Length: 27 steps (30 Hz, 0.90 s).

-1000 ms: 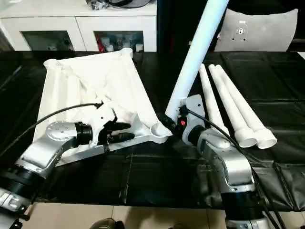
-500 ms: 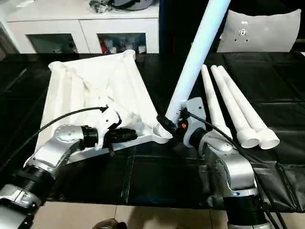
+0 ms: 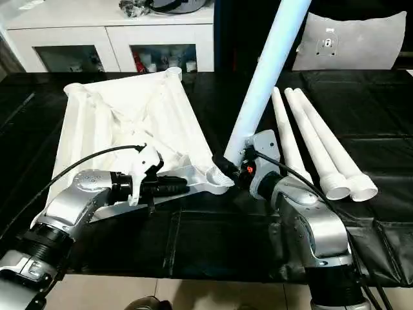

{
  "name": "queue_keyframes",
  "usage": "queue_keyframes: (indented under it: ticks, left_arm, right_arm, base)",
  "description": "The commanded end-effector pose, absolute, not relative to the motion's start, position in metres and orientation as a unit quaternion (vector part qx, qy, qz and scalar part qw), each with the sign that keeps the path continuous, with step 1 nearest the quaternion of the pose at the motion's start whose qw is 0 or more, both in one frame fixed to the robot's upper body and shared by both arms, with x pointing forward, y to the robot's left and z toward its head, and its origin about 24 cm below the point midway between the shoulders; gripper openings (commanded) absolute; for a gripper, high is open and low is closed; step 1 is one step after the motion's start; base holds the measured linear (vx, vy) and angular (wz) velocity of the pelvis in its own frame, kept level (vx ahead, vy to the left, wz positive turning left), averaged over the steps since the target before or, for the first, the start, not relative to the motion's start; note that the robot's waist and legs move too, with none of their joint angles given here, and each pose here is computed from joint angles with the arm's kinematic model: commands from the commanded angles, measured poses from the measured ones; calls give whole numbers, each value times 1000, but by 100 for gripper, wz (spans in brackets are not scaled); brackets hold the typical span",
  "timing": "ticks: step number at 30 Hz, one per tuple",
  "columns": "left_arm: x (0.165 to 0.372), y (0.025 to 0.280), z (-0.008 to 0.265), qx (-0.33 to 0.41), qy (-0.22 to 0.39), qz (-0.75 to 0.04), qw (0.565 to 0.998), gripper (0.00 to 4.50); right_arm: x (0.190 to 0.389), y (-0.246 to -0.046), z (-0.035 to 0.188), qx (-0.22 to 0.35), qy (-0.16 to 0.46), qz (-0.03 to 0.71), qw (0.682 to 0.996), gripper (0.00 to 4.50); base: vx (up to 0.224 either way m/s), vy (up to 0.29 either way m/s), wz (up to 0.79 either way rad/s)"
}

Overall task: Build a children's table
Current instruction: Insert table leg to table base

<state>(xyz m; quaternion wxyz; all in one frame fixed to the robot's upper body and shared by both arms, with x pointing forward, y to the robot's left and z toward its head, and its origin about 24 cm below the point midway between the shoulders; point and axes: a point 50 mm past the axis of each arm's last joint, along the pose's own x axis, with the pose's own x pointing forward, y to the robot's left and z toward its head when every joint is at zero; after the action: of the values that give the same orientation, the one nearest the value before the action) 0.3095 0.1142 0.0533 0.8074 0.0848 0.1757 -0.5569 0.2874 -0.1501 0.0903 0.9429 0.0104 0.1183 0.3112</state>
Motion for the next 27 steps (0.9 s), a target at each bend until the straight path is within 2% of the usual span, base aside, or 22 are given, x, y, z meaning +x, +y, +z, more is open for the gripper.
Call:
queue_keyframes:
  ticks: [1,4,8,10,12,14,20,27]
  left_arm:
    - [313,119,49,118,182,-537,815,129]
    - [316,124,43,160,193,-517,818,137]
    - [315,126,42,154,198,-521,816,138]
    - [314,126,43,153,196,-521,816,102]
    - [313,126,43,148,193,-525,816,98]
    - [310,125,45,129,189,-542,809,75]
    - [306,130,39,138,206,-550,797,18]
    - [305,134,40,143,213,-562,786,3]
  right_arm:
    - [285,-147,92,9,116,320,940,193]
    - [284,-147,92,8,116,321,940,193]
    - [284,-147,92,7,116,322,940,193]
    - [284,-147,92,7,117,323,939,193]
    - [284,-147,92,8,117,323,939,193]
    - [284,-146,92,7,117,328,937,193]
    - [284,-143,92,-3,120,346,930,193]
    - [287,-135,96,-15,102,386,917,193]
  base:
    - [0,0,0]
    - [0,0,0]
    - [0,0,0]
    - [0,0,0]
    - [0,0,0]
    - [0,0,0]
    - [0,0,0]
    - [0,0,0]
